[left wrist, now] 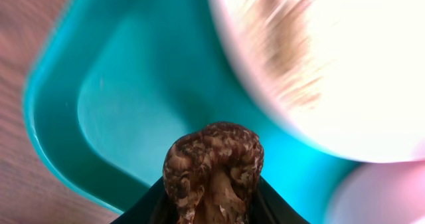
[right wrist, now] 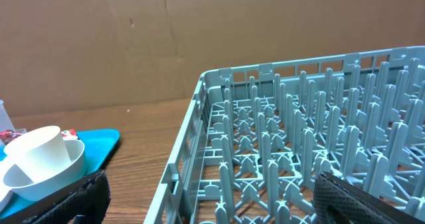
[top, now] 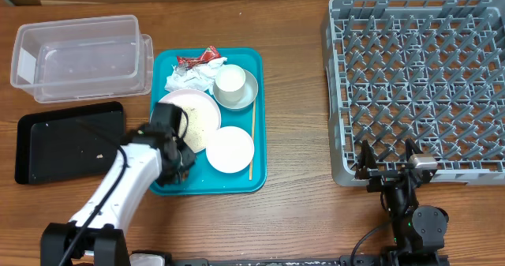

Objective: Sort waste into correct bins and load items into the dishwasher
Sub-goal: 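Carry the food scrap left and drop it on the black tray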

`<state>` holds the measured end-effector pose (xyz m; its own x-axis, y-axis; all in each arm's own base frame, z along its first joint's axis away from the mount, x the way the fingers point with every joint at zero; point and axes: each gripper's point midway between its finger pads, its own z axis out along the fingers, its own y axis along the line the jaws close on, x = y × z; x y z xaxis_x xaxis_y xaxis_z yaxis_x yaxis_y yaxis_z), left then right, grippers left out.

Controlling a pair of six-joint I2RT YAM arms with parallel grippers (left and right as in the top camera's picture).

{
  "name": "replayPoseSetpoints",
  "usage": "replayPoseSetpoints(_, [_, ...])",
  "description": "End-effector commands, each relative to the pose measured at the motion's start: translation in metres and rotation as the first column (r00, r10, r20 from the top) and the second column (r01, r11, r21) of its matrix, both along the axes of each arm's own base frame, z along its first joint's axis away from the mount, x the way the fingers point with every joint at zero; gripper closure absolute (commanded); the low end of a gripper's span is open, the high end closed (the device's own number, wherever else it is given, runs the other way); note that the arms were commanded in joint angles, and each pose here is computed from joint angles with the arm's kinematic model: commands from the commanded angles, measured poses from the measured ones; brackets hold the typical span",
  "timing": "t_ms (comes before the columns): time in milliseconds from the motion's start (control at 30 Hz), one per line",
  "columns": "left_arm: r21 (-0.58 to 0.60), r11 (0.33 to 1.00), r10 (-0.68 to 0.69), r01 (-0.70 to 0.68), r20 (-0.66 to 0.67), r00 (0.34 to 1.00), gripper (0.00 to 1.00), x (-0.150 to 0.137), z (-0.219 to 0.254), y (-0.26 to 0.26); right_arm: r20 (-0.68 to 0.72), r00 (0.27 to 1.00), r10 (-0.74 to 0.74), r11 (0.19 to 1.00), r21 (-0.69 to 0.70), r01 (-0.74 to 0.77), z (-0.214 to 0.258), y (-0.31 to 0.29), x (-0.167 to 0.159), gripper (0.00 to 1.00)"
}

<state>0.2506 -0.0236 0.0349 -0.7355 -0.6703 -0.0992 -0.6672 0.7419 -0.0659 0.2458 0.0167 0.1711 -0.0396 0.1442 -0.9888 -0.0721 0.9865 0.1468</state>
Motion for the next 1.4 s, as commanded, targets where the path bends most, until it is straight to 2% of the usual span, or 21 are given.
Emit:
replayPoseSetpoints(0, [0.03, 0.999, 0.012, -0.015, 0.102, 0.995, 0.66, 0.038, 0.04, 0.02, 0.005, 1.0, -0.011, 1.0, -0.006, 0.011, -0.001, -0.002, 0.0, 0.0])
replayPoseSetpoints(100, [0.061, 0.993, 0.086, -0.099, 0.179, 0.98, 0.63, 0.06, 0.074, 0.056, 0.005, 1.0, -0.011, 1.0, -0.006, 0.011, -0.001, -0.002, 0.0, 0.0])
replayPoseSetpoints(267, [0.059, 0.964, 0.236, -0.26, 0.267, 0.934, 0.62, 0.072, 0.093, 0.111, 0.005, 1.0, -0.011, 1.0, -0.006, 0.011, -0.001, -0.002, 0.0, 0.0])
replayPoseSetpoints(500, [0.14, 0.866, 0.425, -0.481, 0.303, 0.853, 0.63, 0.055, 0.091, 0.194, 0.005, 1.0, -0.011, 1.0, -0.006, 0.011, -0.001, -0.002, 0.0, 0.0])
replayPoseSetpoints(700, [0.215, 0.796, 0.511, -0.567, 0.265, 0.818, 0.64, 0.041, 0.068, 0.237, 0.005, 1.0, -0.011, 1.0, -0.006, 0.011, -0.001, -0.002, 0.0, 0.0])
replayPoseSetpoints(800, [0.238, 0.775, 0.537, -0.585, 0.241, 0.809, 0.6, 0.039, 0.051, 0.25, 0.005, 1.0, -0.011, 1.0, -0.006, 0.011, -0.001, -0.002, 0.0, 0.0])
replayPoseSetpoints(933, [0.257, 0.759, 0.559, -0.598, 0.216, 0.801, 0.48, 0.037, 0.032, 0.262, 0.005, 1.0, -0.011, 1.0, -0.006, 0.011, -0.001, -0.002, 0.0, 0.0])
replayPoseSetpoints(1000, [0.261, 0.755, 0.566, -0.602, 0.205, 0.799, 0.31, 0.036, 0.027, 0.265, 0.005, 1.0, -0.011, 1.0, -0.006, 0.011, -0.001, -0.002, 0.0, 0.0])
replayPoseSetpoints(1033, [0.261, 0.754, 0.568, -0.603, 0.204, 0.798, 0.27, 0.035, 0.027, 0.265, 0.005, 1.0, -0.011, 1.0, -0.006, 0.011, -0.001, -0.002, 0.0, 0.0])
replayPoseSetpoints(1167, [0.23, 0.764, 0.565, -0.603, 0.213, 0.797, 0.25, 0.038, 0.034, 0.262, 0.005, 1.0, -0.011, 1.0, -0.006, 0.011, -0.001, -0.002, 0.0, 0.0])
replayPoseSetpoints(1267, [0.141, 0.794, 0.551, -0.591, 0.244, 0.798, 0.27, 0.05, 0.053, 0.251, 0.005, 1.0, -0.011, 1.0, -0.006, 0.011, -0.001, -0.002, 0.0, 0.0])
replayPoseSetpoints(1367, [-0.025, 0.885, 0.447, -0.466, 0.329, 0.832, 0.27, 0.08, 0.084, 0.226, 0.005, 1.0, -0.011, 1.0, -0.006, 0.011, -0.001, -0.002, 0.0, 0.0])
